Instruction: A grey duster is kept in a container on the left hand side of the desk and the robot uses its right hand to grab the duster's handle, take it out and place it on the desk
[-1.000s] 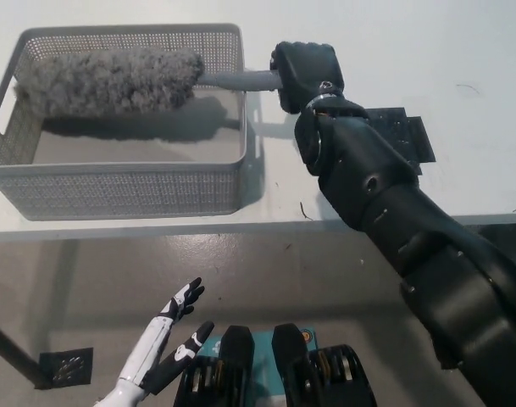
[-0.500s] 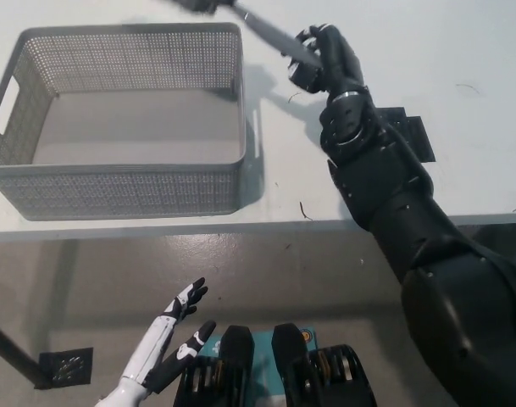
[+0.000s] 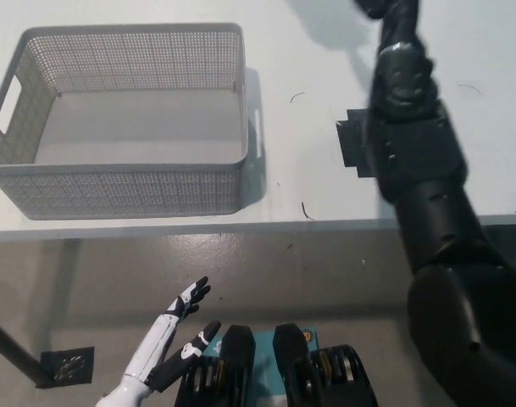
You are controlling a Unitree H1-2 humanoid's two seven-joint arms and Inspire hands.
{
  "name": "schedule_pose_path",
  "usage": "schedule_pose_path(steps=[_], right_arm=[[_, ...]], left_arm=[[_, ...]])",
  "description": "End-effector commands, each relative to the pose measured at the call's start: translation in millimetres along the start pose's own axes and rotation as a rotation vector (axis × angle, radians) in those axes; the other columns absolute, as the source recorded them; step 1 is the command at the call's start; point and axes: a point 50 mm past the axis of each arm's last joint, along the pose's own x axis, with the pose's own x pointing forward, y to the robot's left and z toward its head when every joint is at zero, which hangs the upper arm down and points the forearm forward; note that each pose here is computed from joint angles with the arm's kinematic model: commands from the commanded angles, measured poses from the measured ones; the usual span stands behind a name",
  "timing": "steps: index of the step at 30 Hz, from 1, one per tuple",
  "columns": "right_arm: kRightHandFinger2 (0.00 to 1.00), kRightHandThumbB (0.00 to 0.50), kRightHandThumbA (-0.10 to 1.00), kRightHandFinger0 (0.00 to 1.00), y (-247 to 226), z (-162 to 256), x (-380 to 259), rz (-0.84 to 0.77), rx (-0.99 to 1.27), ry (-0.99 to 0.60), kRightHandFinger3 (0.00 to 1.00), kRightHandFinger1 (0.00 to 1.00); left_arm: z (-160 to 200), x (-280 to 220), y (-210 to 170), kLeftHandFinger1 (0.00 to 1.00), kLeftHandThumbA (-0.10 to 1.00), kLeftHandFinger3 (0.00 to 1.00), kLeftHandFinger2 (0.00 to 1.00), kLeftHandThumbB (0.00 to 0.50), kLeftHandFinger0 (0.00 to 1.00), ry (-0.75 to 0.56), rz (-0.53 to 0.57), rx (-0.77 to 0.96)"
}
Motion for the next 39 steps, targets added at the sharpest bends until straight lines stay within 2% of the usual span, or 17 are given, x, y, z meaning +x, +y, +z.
schedule_pose_path(steps=[1,4,7,15,17,18,19,20,21,22,23,25,26,29,32,34,39], right_arm=[[0.39,0.084,-0.09,0.00,-48,20,8,-0.021,-0.146,-0.172,0.22,0.06],[0.31,0.117,-0.10,0.00,-73,5,-3,0.003,-0.274,-0.192,0.22,0.00],[0.31,0.107,-0.08,0.00,-97,-7,-16,0.039,-0.358,-0.138,0.18,0.00],[0.38,0.120,-0.10,0.00,-164,-46,-46,0.119,-0.581,-0.127,0.22,0.04],[0.43,0.114,-0.10,0.00,-178,-54,-53,0.143,-0.590,-0.107,0.25,0.09],[0.53,0.133,-0.10,0.02,-181,-57,-55,0.147,-0.585,-0.090,0.33,0.16],[0.68,0.148,-0.05,0.09,-189,-61,-58,0.152,-0.582,-0.065,0.46,0.29],[0.92,0.134,0.10,0.29,-195,-62,-61,0.174,-0.612,-0.062,0.74,0.53],[0.89,0.146,0.26,0.43,-199,-62,-64,0.198,-0.641,-0.058,0.75,0.58],[1.00,0.176,0.51,0.71,-202,-60,-67,0.242,-0.648,-0.050,1.00,0.79],[1.00,0.292,0.69,1.00,-206,-55,-72,0.322,-0.605,-0.041,1.00,1.00],[1.00,0.349,0.87,1.00,-209,-43,-80,0.392,-0.591,-0.055,1.00,1.00],[1.00,0.352,0.93,1.00,-209,-35,-85,0.426,-0.589,-0.079,1.00,1.00],[1.00,0.383,1.00,1.00,-204,4,-115,0.429,-0.482,-0.228,1.00,1.00],[1.00,0.409,1.00,1.00,-194,50,-165,0.385,-0.345,-0.425,1.00,1.00],[1.00,0.368,1.00,1.00,-184,75,-208,0.376,-0.260,-0.599,1.00,1.00],[1.00,0.414,1.00,1.00,-169,108,-313,0.342,-0.106,-0.876,1.00,1.00]], left_arm=[[10,1,8,1.00,0.82,1.00,1.00,0.029,1.00,-0.046,0.027,0.019],[7,-6,11,1.00,0.81,1.00,1.00,0.032,1.00,-0.036,0.044,0.008],[6,-13,14,1.00,0.81,1.00,1.00,0.035,1.00,-0.027,0.057,0.008],[2,-19,23,1.00,0.85,1.00,1.00,0.061,1.00,-0.015,0.091,0.006],[0,-20,24,1.00,0.85,1.00,1.00,0.056,1.00,-0.018,0.095,0.007],[-1,-21,24,1.00,0.85,1.00,1.00,0.057,1.00,-0.016,0.097,0.007],[-1,-22,23,1.00,0.86,1.00,1.00,0.061,1.00,-0.013,0.099,0.006],[-1,-22,22,1.00,0.86,1.00,1.00,0.055,1.00,-0.010,0.099,0.004],[-1,-23,22,1.00,0.86,1.00,1.00,0.054,1.00,-0.005,0.098,0.002],[-1,-24,21,1.00,0.86,1.00,1.00,0.055,1.00,-0.001,0.098,0.002],[-1,-25,20,1.00,0.86,1.00,1.00,0.053,1.00,0.000,0.098,0.002],[-2,-24,20,1.00,0.87,1.00,1.00,0.060,1.00,-0.003,0.101,0.002],[-2,-24,20,1.00,0.87,1.00,1.00,0.060,1.00,-0.003,0.101,0.001],[-2,-23,19,1.00,0.87,1.00,1.00,0.074,1.00,-0.002,0.102,-0.004],[-1,-17,18,1.00,0.86,1.00,1.00,0.081,1.00,-0.017,0.099,-0.008],[-1,-16,17,1.00,0.89,1.00,1.00,0.086,1.00,-0.024,0.098,-0.008],[-4,-17,16,1.00,0.94,1.00,1.00,0.103,1.00,-0.031,0.088,0.004]])
